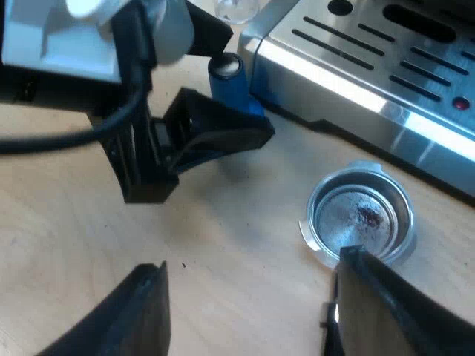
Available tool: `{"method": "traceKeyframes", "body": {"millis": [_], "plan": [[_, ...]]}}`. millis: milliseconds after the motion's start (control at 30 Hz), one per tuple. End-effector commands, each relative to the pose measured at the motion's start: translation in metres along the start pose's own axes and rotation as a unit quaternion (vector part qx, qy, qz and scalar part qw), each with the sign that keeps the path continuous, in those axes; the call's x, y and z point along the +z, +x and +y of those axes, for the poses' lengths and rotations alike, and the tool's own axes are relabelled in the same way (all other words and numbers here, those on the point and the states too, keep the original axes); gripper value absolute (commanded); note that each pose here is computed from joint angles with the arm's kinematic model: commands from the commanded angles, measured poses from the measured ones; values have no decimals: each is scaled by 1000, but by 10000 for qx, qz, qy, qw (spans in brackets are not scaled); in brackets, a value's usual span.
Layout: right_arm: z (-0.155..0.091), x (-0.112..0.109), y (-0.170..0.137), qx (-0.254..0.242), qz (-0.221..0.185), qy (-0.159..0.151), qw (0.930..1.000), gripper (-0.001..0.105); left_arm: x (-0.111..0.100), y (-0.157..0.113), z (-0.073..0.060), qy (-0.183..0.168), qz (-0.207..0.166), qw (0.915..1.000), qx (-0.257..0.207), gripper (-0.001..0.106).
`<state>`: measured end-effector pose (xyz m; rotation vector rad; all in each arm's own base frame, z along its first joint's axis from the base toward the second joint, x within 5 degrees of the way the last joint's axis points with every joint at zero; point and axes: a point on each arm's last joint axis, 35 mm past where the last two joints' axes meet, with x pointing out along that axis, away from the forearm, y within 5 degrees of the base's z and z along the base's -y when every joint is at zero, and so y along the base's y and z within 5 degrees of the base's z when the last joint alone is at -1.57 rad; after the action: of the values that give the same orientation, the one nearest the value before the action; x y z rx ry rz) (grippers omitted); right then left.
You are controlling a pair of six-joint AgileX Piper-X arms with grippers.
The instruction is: Grind coffee beans and then tamp
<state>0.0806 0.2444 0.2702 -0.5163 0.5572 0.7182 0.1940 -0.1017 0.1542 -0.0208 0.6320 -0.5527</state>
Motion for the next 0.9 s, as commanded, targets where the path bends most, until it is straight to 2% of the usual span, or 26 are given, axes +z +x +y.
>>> {"method": "traceKeyframes", "body": {"millis": [33,133,433,600,900], "plan": [[-1,-1,-2,-21,108,-92,9999,52,-7,1,-1,-226,234,9993,-178,87],[-1,-1,-2,-21,114,-95,9999,52,-5,-2,-3,-220,204,9990,-346,87],[-1,-1,-2,-59,108,-96,9999,52,6,-25,-8,-180,-8,9991,-376,87],[-1,-1,-2,-59,108,-96,9999,52,7,-29,-8,-171,1,9992,-375,87],[-1,-1,-2,-59,108,-96,9999,52,5,-29,-6,-111,28,9999,-47,87]]}}
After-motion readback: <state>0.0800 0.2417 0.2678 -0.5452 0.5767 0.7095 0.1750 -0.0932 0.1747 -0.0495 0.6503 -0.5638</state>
